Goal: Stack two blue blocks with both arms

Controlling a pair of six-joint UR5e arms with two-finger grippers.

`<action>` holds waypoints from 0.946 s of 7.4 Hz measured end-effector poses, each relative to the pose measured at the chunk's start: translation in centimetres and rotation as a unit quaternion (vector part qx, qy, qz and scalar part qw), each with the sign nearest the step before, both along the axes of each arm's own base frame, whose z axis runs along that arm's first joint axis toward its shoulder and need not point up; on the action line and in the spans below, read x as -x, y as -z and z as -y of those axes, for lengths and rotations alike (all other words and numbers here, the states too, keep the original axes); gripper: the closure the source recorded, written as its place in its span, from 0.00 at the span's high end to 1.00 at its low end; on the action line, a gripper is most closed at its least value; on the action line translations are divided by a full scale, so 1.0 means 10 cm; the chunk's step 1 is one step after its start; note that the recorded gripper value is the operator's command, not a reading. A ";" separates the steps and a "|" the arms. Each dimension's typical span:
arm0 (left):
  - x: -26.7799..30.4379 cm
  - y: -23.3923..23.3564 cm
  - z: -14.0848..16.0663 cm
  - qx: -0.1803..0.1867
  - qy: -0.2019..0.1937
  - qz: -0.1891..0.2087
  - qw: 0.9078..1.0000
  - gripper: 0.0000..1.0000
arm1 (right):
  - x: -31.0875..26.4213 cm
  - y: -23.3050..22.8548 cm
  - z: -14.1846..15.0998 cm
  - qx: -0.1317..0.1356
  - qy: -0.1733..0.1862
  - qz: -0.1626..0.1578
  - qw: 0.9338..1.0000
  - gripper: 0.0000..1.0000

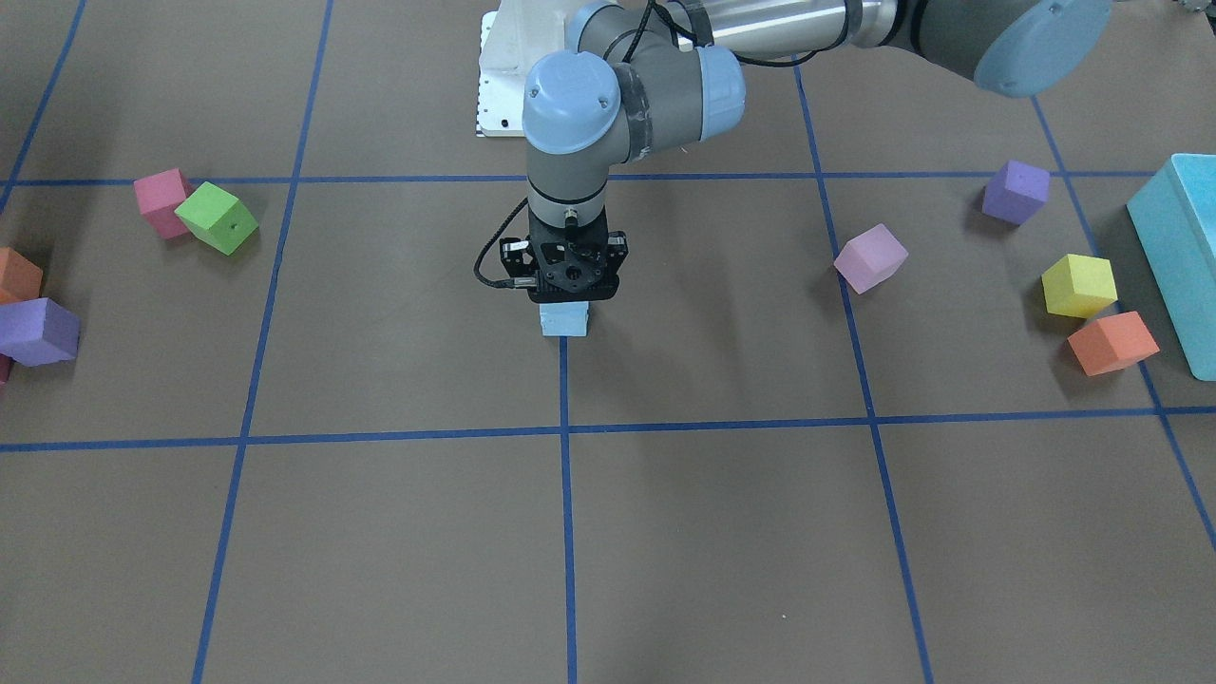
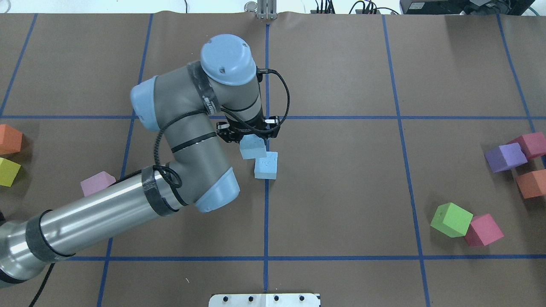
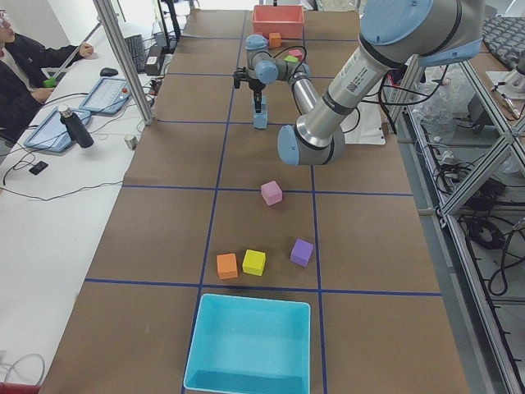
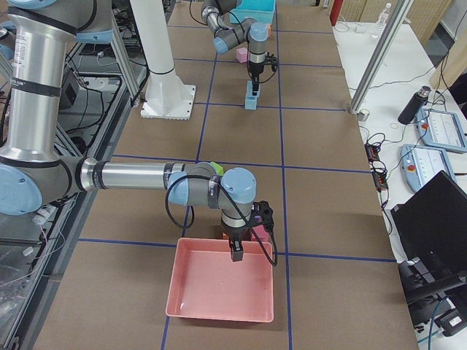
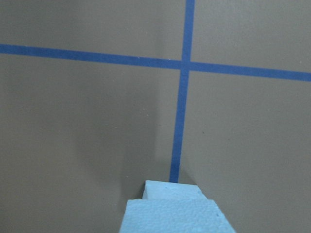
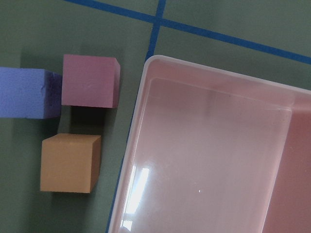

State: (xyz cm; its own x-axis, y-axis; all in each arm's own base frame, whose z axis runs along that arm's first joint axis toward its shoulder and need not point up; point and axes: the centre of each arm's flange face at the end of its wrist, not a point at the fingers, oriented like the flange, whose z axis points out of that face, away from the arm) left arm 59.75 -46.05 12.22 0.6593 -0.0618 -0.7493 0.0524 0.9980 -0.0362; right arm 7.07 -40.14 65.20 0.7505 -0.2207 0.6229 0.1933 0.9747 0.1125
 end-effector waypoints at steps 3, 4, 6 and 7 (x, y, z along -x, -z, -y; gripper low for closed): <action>-0.04 0.02 -0.05 -0.014 -0.009 0.001 1.000 0.02 | 0.00 0.00 0.01 0.000 0.000 0.000 1.000 1.00; -0.04 0.00 -0.05 -0.020 -0.015 0.002 1.000 0.02 | 0.00 0.00 0.00 0.000 0.000 0.000 1.000 1.00; -0.04 -0.02 -0.06 -0.023 -0.019 0.003 1.000 0.03 | 0.00 0.00 0.00 0.001 0.000 0.000 1.000 1.00; -0.04 -0.02 -0.06 -0.023 -0.019 0.003 1.000 0.03 | 0.00 0.00 0.00 0.001 0.000 0.000 1.000 1.00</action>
